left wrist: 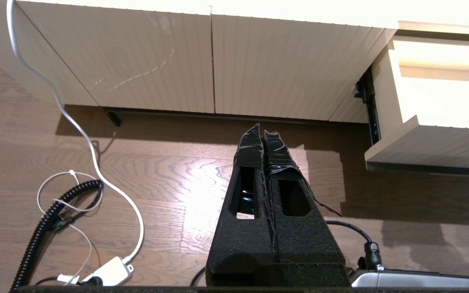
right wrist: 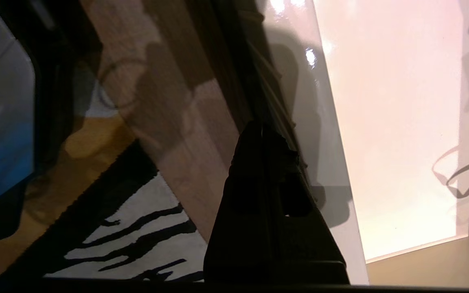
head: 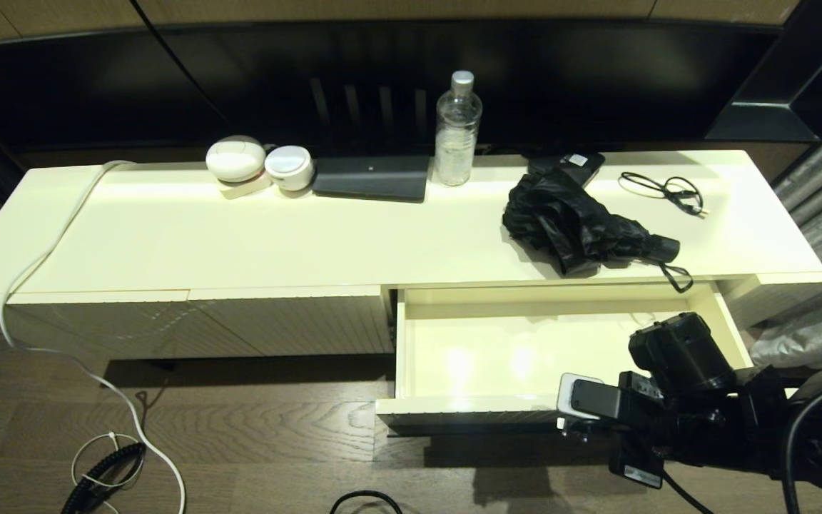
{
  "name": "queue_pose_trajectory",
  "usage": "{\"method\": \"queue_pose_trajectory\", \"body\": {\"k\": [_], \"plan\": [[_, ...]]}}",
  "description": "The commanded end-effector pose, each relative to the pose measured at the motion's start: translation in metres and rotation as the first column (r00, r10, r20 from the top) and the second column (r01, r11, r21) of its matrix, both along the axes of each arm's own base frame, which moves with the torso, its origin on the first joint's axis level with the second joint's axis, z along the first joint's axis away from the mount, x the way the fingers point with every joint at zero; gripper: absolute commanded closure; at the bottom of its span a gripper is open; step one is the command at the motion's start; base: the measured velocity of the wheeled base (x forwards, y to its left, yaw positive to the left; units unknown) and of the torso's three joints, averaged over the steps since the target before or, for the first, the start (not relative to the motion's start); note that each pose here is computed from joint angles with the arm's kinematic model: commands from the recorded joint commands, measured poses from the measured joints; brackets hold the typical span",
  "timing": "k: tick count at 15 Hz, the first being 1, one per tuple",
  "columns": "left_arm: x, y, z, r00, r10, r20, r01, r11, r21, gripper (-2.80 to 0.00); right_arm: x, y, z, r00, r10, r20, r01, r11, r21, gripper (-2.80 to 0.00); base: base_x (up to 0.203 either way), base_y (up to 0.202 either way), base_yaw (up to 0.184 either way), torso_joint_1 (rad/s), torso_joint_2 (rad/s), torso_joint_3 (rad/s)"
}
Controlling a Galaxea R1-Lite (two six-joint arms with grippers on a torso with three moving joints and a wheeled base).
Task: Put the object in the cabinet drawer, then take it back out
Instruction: Close the drawer
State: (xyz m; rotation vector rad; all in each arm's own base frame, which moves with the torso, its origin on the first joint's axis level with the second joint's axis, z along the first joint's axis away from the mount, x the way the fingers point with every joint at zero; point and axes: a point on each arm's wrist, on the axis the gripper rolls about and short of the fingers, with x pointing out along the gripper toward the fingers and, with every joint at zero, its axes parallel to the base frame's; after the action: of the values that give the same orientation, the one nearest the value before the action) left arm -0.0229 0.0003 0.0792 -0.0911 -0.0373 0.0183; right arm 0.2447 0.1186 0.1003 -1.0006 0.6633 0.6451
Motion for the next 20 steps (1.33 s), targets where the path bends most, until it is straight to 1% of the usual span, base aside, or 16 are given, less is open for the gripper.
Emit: {"method": "queue_pose_trajectory", "body": {"k": [1,5,6,10,13,15,17,19,20], "plan": [[0.0,0.0,0.0,1.0,0.0,0.002,0.0,1.0,-0.001,0.0,0.01,0.003,-0.016,1.0,-0.025,-0.002,0.025,0.999,-0.04,0.0,0.0,0.0,0.0,0.0,0.0,0.0],[0.0,0.0,0.0,1.0,0.001,0.002,-0.001,1.0,-0.001,0.0,0.02,0.006,-0.014,0.992,-0.087,0.094,0.093,0.994,-0.061,0.0,0.0,0.0,0.0,0.0,0.0,0.0],[0.0,0.0,0.0,1.0,0.001,0.002,-0.001,1.0,-0.001,0.0,0.022,0.006,-0.015,0.99,-0.093,0.104,0.1,0.993,-0.063,0.0,0.0,0.0,0.0,0.0,0.0,0.0],[0.0,0.0,0.0,1.0,0.001,0.002,-0.001,1.0,-0.001,0.0,0.033,0.01,-0.013,0.974,-0.131,0.185,0.143,0.988,-0.051,0.0,0.0,0.0,0.0,0.0,0.0,0.0],[0.0,0.0,0.0,1.0,0.001,0.002,-0.001,1.0,-0.001,0.0,0.039,0.013,-0.008,0.962,-0.153,0.226,0.167,0.985,-0.045,0.0,0.0,0.0,0.0,0.0,0.0,0.0],[0.0,0.0,0.0,1.0,0.001,0.002,-0.001,1.0,-0.001,0.0,0.045,0.014,-0.004,0.952,-0.167,0.257,0.181,0.983,-0.03,0.0,0.0,0.0,0.0,0.0,0.0,0.0],[0.0,0.0,0.0,1.0,0.001,0.002,-0.001,1.0,-0.001,0.0,0.055,0.018,-0.001,0.94,-0.183,0.29,0.191,0.982,0.0,0.0,0.0,0.0,0.0,0.0,0.0,0.0],[0.0,0.0,0.0,1.0,0.001,0.002,-0.001,1.0,-0.001,0.0,0.066,0.022,0.002,0.922,-0.223,0.317,0.223,0.974,0.036,0.0,0.0,0.0,0.0,0.0,0.0,0.0],[0.0,0.0,0.0,1.0,0.001,0.002,-0.001,1.0,-0.001,0.0,0.07,0.023,0.003,0.915,-0.236,0.328,0.236,0.971,0.042,0.0,0.0,0.0,0.0,0.0,0.0,0.0]]}}
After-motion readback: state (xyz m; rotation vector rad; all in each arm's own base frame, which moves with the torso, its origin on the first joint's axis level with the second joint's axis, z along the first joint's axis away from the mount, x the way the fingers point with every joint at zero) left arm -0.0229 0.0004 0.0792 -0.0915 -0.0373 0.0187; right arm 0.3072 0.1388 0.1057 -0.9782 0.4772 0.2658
